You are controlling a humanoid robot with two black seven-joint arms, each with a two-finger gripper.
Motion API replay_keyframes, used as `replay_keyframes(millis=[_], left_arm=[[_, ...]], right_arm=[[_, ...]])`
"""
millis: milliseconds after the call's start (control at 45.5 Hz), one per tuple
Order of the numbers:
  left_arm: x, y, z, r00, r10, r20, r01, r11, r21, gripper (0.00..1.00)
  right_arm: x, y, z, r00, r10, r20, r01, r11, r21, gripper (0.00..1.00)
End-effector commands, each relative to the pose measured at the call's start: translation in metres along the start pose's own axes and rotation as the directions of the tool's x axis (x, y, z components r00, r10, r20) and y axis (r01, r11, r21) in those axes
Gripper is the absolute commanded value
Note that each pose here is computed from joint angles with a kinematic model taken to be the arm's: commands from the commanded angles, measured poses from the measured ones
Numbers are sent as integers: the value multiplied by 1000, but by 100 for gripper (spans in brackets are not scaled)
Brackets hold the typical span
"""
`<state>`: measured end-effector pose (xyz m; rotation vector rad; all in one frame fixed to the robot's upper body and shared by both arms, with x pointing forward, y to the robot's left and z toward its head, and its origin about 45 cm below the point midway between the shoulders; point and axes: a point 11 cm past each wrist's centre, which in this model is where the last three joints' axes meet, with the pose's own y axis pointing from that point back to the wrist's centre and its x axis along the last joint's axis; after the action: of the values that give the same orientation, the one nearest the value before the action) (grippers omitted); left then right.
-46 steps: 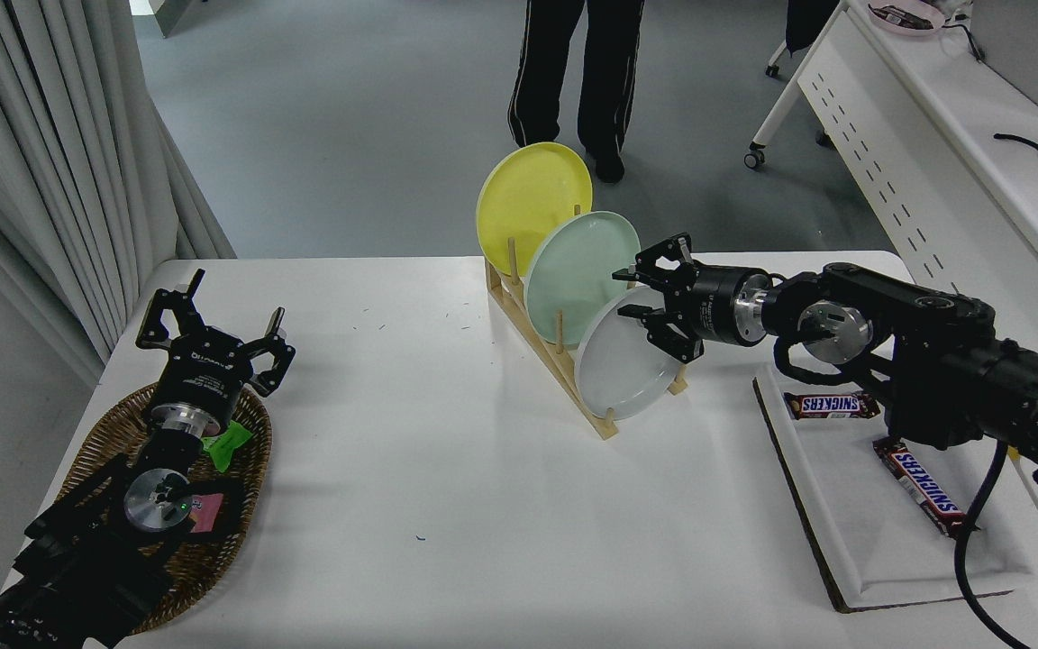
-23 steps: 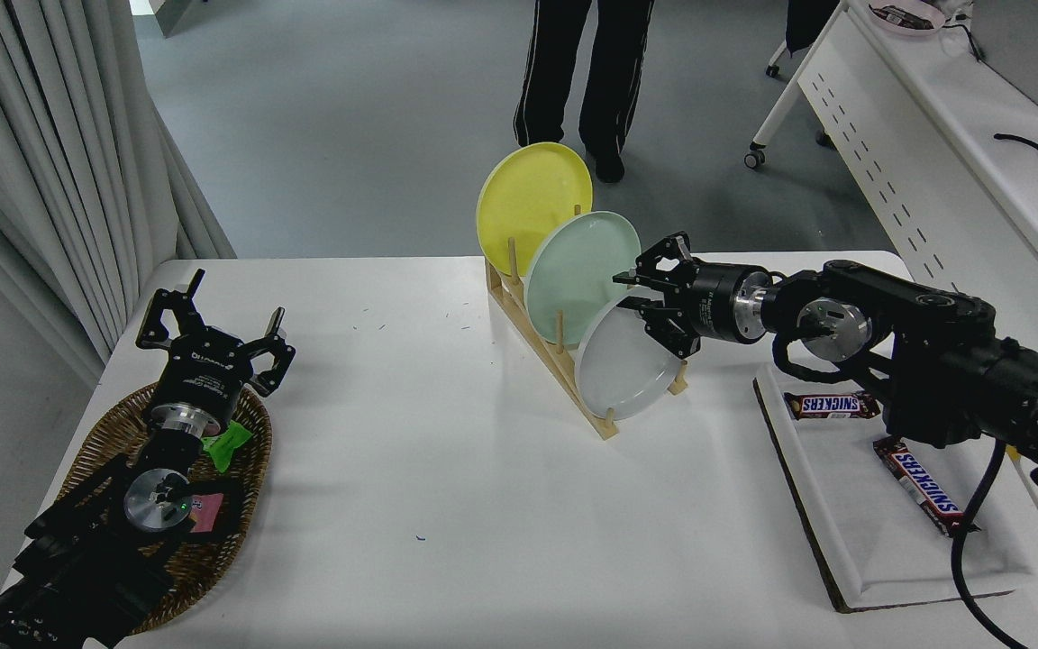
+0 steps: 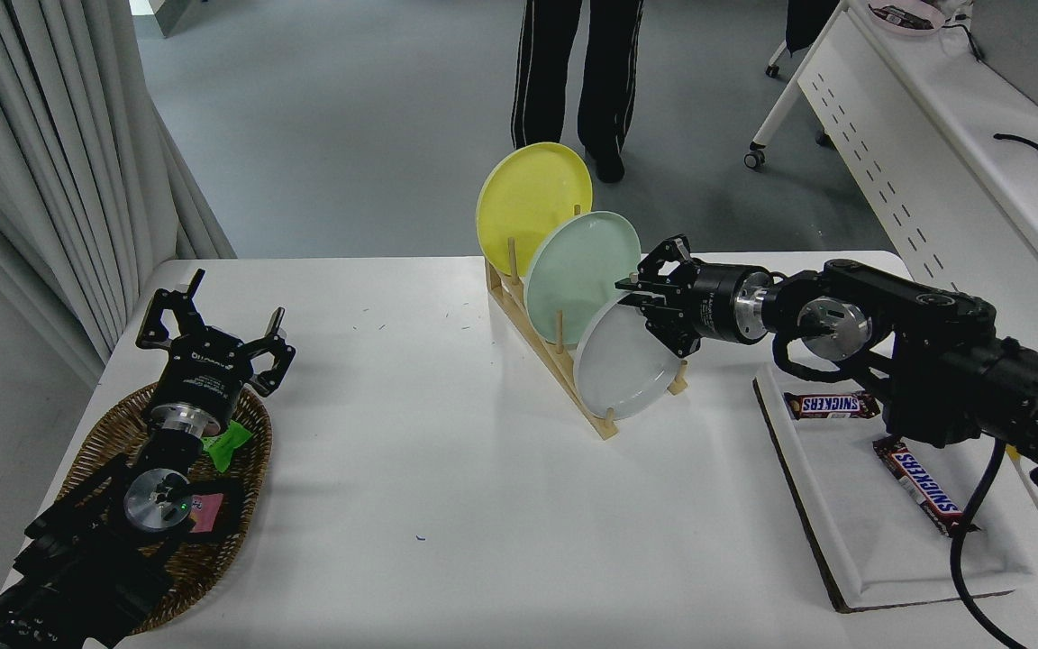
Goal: Place the plate on the table
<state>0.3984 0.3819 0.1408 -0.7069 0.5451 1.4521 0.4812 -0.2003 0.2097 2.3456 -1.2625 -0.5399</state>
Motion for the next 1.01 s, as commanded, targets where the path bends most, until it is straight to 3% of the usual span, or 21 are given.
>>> replay_keyframes(millis=[0, 308, 637, 989], left_arm=[[0, 0, 0, 1000, 0, 0, 0, 1000, 0, 100], [0, 0, 0, 1000, 0, 0, 0, 1000, 0, 100], [0, 0, 0, 1000, 0, 0, 0, 1000, 0, 100], [0, 0, 0, 1000, 0, 0, 0, 1000, 0, 100]], right_arm=[[0, 0, 0, 1000, 1, 0, -1, 1000, -5, 9], [0, 0, 1, 1000, 0, 2, 0, 1000, -14, 0], [-1, 2, -1, 1000, -7, 0, 7, 1000, -28, 0], [13, 31, -45, 999, -16, 39, 16, 1000, 10, 0]])
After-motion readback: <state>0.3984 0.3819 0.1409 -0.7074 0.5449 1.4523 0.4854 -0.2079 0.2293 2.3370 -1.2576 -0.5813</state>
